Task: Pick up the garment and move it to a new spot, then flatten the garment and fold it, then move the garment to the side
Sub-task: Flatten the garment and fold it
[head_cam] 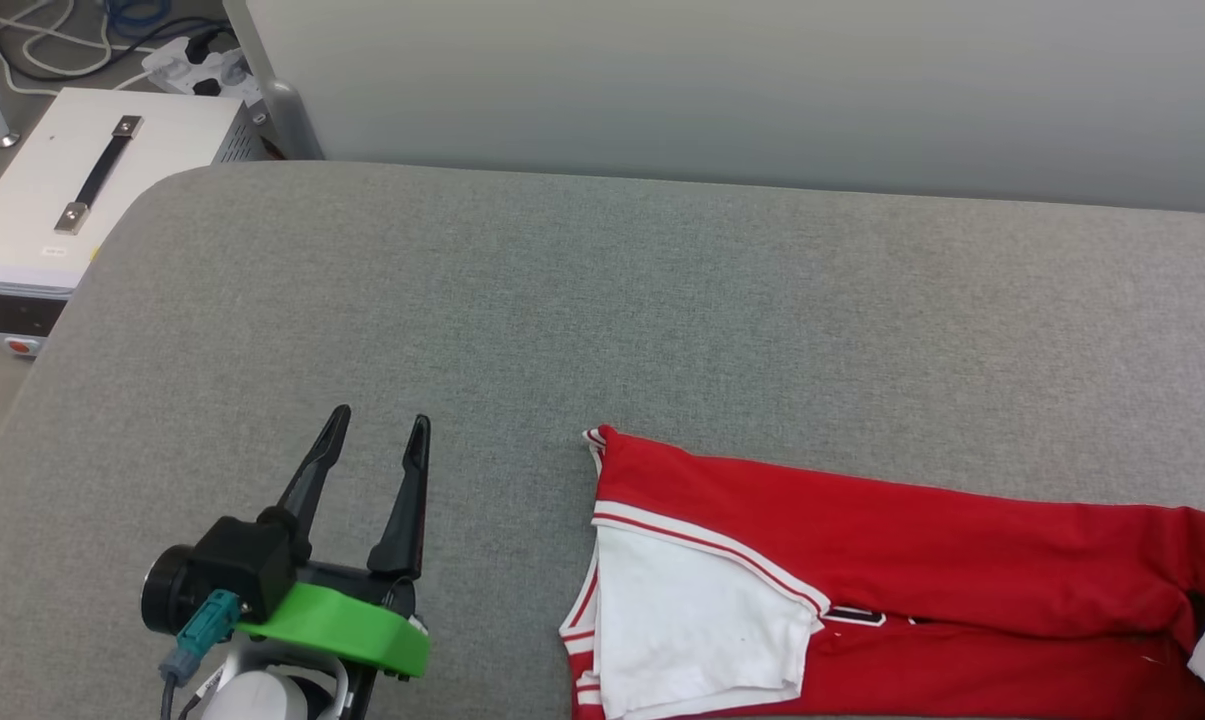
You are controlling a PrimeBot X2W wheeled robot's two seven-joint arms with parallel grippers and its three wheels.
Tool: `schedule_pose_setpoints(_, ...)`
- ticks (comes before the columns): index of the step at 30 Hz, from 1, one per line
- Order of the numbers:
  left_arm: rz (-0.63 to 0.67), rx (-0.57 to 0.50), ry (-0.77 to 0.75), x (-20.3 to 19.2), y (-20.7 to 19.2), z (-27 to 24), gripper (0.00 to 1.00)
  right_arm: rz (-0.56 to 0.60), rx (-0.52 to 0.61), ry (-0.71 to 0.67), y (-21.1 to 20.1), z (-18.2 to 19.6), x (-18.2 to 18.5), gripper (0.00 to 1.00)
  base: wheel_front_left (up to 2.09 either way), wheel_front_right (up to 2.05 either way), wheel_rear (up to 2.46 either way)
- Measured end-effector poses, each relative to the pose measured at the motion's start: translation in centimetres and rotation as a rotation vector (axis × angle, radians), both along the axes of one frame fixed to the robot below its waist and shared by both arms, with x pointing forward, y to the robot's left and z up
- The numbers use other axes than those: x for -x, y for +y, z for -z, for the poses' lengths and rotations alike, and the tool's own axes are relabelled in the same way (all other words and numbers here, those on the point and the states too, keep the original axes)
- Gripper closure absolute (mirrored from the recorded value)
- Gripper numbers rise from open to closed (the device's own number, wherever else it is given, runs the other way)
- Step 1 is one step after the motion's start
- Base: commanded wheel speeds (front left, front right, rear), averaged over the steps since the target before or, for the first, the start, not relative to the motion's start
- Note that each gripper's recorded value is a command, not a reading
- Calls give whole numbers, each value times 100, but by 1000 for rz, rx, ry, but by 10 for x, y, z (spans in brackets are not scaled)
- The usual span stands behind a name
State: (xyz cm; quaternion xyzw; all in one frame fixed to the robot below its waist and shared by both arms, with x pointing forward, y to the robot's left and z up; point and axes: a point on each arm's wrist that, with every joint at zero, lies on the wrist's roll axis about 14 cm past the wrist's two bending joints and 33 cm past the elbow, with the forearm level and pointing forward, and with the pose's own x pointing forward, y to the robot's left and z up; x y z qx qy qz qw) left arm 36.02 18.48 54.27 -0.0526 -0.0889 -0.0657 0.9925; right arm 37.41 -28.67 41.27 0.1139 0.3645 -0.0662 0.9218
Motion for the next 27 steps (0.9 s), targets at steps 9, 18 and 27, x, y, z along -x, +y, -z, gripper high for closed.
schedule_pose_setpoints(9,-18,31,-9,16,3,-2,0,-114,-40,-15,43,-10,24,100,0,0,0)
schedule_pose_setpoints(18,-67,76,-30,28,13,-7,0,-235,-152,-70,107,-30,31,100,0,0,0)
schedule_pose_setpoints(27,-116,79,-36,35,28,-8,0,-374,-323,-69,177,-35,32,100,0,0,0)
